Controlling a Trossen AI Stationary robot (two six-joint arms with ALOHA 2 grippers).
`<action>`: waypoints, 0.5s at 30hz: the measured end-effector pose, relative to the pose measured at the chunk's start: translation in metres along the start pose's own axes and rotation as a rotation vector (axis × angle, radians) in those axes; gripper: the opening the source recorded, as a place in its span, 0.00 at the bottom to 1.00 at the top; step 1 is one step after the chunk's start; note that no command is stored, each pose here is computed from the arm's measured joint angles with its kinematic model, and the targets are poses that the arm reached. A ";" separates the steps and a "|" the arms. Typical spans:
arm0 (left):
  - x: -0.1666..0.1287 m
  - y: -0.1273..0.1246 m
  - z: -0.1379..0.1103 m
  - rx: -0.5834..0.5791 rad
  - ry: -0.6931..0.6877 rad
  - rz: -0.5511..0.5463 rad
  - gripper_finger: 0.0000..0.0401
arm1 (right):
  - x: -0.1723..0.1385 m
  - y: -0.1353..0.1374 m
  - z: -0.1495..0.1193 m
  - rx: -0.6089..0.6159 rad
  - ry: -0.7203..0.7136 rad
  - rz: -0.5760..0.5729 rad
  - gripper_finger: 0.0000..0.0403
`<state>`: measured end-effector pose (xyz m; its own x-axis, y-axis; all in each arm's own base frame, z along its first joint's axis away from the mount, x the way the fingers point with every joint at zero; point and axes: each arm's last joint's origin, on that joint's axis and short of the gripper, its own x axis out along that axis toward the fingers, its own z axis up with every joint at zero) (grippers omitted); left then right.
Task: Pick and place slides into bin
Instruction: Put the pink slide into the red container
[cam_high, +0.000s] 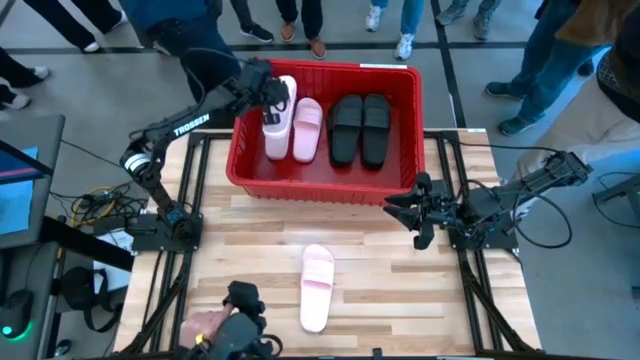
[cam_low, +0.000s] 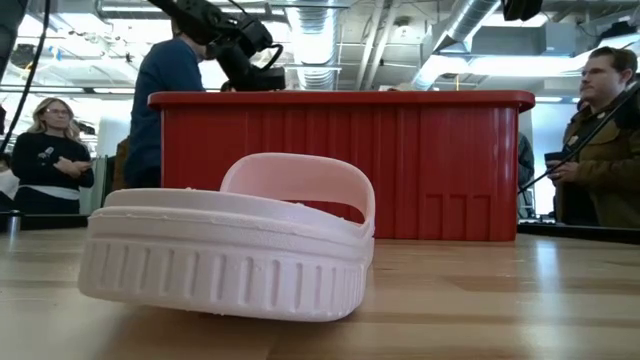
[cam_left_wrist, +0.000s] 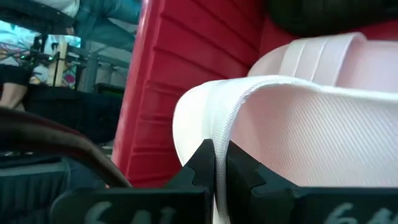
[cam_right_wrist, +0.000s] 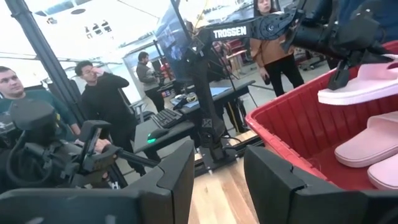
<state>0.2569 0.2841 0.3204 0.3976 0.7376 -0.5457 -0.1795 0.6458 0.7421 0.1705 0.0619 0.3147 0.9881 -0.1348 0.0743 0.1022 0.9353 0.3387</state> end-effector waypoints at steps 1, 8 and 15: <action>0.000 0.001 -0.002 0.000 0.005 0.002 0.00 | 0.000 0.000 0.000 0.000 -0.001 -0.003 0.32; 0.013 -0.006 -0.009 0.025 0.068 -0.036 0.00 | 0.000 -0.001 0.000 0.001 -0.001 -0.008 0.32; 0.028 -0.013 -0.007 0.038 0.065 -0.046 0.00 | 0.001 -0.001 -0.001 0.015 0.005 -0.009 0.32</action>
<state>0.2637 0.2980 0.2930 0.3453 0.7194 -0.6027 -0.1280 0.6723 0.7292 0.1716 0.0615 0.3136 0.9878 -0.1411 0.0666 0.1089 0.9292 0.3532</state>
